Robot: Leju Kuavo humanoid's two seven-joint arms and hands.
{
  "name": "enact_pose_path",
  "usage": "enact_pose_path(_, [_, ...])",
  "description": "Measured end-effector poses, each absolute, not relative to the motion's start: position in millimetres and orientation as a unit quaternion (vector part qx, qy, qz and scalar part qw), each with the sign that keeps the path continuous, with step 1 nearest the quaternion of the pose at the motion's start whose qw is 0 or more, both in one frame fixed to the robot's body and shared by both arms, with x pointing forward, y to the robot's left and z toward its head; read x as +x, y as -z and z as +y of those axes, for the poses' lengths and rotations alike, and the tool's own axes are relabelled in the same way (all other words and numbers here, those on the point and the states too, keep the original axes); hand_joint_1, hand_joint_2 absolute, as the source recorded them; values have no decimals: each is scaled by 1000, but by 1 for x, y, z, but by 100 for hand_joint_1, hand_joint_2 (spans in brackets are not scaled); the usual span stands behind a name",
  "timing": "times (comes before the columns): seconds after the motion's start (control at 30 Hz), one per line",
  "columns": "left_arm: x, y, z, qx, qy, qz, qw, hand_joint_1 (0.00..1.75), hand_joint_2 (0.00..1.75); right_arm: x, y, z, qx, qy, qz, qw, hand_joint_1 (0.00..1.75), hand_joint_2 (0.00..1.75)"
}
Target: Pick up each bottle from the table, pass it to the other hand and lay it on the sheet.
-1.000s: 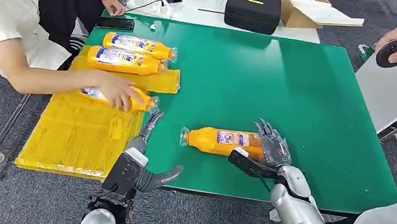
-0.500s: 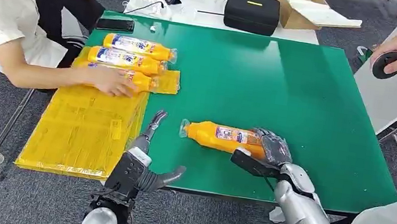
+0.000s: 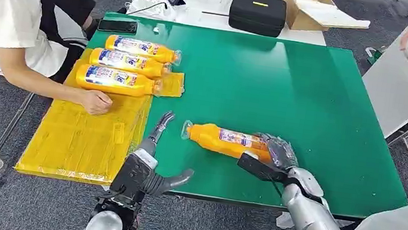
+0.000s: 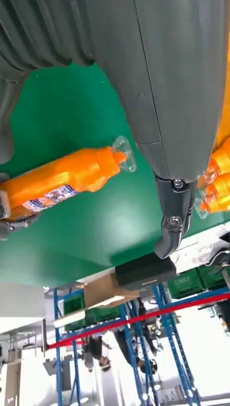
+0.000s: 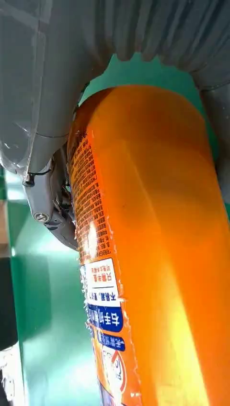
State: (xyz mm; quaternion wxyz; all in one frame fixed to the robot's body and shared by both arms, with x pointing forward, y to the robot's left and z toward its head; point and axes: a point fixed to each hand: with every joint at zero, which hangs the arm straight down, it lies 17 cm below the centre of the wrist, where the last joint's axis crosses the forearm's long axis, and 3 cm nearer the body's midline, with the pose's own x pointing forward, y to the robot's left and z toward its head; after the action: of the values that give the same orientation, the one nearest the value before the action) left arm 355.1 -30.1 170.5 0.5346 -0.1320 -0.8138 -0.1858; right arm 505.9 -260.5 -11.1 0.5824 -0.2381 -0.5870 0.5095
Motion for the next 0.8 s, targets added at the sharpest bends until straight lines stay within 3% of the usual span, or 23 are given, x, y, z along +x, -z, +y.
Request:
enact_pose_path(0.27, [357, -164, -23, -224, 92, -778, 580, 0, 175, 492, 2, -237, -163, -407, -661, 609, 175, 175])
enact_pose_path(0.4, [355, -136, -16, -288, 16, -714, 638, 0, 175, 482, -14, -218, -117, -325, -709, 615, 175, 175])
enact_pose_path(0.67, [345, -99, 2, -313, -75, -662, 677, 0, 175, 461, -49, -186, -70, -229, -763, 601, 175, 175])
enact_pose_path(0.8, [345, -92, 15, -297, -97, -663, 680, 0, 175, 452, -71, -178, -57, -197, -785, 585, 155, 175])
